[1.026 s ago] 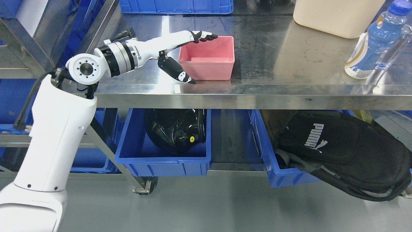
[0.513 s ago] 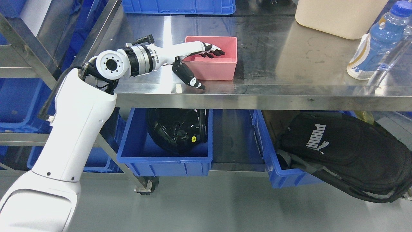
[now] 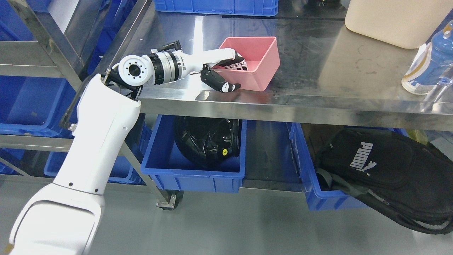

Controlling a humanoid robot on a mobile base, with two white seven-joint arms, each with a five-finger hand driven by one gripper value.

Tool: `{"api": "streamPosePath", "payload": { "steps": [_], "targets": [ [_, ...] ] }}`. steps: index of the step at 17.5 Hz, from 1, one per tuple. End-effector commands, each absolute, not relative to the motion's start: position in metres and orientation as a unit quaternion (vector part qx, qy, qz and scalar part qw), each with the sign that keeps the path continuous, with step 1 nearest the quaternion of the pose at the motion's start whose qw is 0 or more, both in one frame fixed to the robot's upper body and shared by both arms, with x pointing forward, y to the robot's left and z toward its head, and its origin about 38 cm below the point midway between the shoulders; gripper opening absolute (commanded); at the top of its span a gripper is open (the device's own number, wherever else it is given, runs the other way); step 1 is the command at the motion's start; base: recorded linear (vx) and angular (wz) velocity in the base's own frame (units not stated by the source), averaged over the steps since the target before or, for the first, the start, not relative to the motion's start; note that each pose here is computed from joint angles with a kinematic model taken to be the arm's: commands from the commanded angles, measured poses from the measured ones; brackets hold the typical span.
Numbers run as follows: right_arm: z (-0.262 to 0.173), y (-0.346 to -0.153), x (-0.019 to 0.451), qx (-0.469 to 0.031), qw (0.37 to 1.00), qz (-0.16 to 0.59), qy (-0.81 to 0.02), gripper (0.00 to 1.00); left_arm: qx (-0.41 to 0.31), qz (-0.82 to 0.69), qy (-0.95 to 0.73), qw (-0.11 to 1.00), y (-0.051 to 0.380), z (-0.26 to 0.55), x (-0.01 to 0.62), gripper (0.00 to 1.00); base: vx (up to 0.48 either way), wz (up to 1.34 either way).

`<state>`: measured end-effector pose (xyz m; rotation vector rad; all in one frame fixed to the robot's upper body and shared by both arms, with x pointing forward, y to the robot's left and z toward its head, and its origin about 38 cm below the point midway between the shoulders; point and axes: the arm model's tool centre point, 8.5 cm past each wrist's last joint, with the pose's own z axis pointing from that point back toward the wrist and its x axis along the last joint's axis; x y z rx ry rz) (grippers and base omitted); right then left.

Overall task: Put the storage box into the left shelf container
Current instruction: 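Grip the pink box with the left hand and lift it off the shelf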

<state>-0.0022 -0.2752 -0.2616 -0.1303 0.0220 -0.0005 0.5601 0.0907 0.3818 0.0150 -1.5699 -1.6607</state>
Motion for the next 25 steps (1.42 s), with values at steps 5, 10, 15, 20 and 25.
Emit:
{"api": "streamPosePath", "payload": {
  "steps": [5, 10, 15, 20, 25],
  "targets": [
    [-0.261, -0.287, -0.002, -0.074, 0.997, -0.002, 0.007, 1.00, -0.209, -0.389, -0.794, 0.418, 0.157, 0.411, 0.576, 0.00, 0.003, 0.00],
    [-0.261, -0.287, -0.002, -0.074, 0.997, -0.002, 0.007, 1.00, -0.275, -0.316, -0.841, 0.343, 0.173, 0.410, 0.550, 0.01, -0.001, -0.02],
    [-0.261, -0.287, -0.002, -0.074, 0.997, -0.002, 0.007, 1.00, -0.235, -0.227, -0.895, 0.305, 0.185, 0.407, 0.508, 0.03, 0.000, 0.00],
    [-0.261, -0.287, -0.002, -0.074, 0.997, -0.002, 0.007, 1.00, -0.223, -0.156, -0.907, 0.320, 0.153, 0.370, 0.462, 0.03, 0.010, 0.14],
    [-0.261, -0.287, -0.002, -0.074, 0.997, -0.002, 0.007, 1.00, -0.247, -0.180, -0.894, 0.329, 0.131, 0.347, 0.449, 0.03, 0.043, 0.80]
  ]
}}
